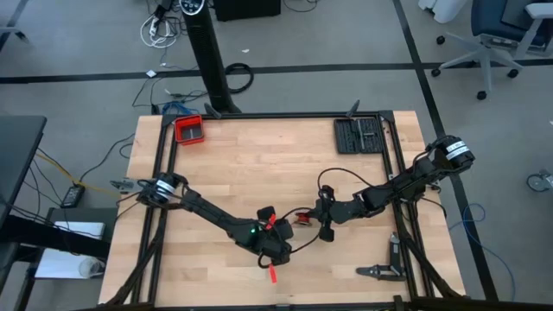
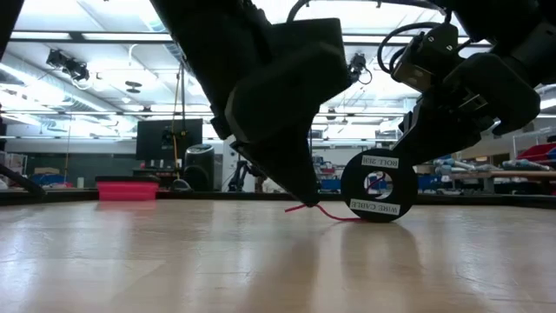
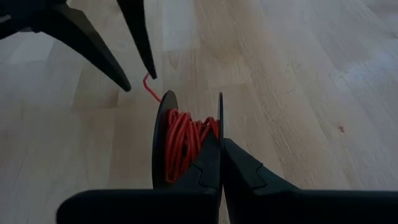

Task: Coil cords
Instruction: Coil the red wire onto the spool

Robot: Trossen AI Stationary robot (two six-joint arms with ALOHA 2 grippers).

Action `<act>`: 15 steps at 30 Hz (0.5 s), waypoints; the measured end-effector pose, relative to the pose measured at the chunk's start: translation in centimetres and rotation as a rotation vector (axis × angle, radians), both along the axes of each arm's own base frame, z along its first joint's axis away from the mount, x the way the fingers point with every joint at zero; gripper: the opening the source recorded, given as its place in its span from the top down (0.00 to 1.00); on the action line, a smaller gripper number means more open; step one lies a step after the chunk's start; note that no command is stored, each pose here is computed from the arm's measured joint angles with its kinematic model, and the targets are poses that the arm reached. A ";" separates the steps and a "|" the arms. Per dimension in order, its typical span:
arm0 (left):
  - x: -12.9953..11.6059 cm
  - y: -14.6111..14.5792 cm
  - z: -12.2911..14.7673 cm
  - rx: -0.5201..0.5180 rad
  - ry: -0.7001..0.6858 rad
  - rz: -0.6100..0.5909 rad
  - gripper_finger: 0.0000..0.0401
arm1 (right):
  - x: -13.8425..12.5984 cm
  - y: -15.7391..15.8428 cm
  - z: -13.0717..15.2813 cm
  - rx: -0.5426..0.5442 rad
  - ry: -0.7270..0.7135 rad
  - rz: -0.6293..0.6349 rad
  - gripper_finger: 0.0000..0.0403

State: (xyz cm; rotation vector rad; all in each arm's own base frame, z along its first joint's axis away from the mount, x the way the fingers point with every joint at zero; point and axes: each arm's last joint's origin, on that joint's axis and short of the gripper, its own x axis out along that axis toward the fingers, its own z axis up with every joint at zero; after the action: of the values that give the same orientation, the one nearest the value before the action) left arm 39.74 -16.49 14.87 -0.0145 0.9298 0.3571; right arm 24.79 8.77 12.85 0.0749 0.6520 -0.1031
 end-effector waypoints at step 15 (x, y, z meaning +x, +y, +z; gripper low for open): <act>0.3 0.2 -1.1 0.016 0.031 -0.030 0.68 | 0.0 0.0 0.1 0.005 -0.007 0.001 0.99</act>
State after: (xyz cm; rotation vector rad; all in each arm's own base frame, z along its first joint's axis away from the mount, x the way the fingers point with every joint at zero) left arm 40.05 -16.30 13.82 0.0193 0.9568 0.3373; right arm 24.84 8.80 12.91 0.0792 0.6449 -0.0999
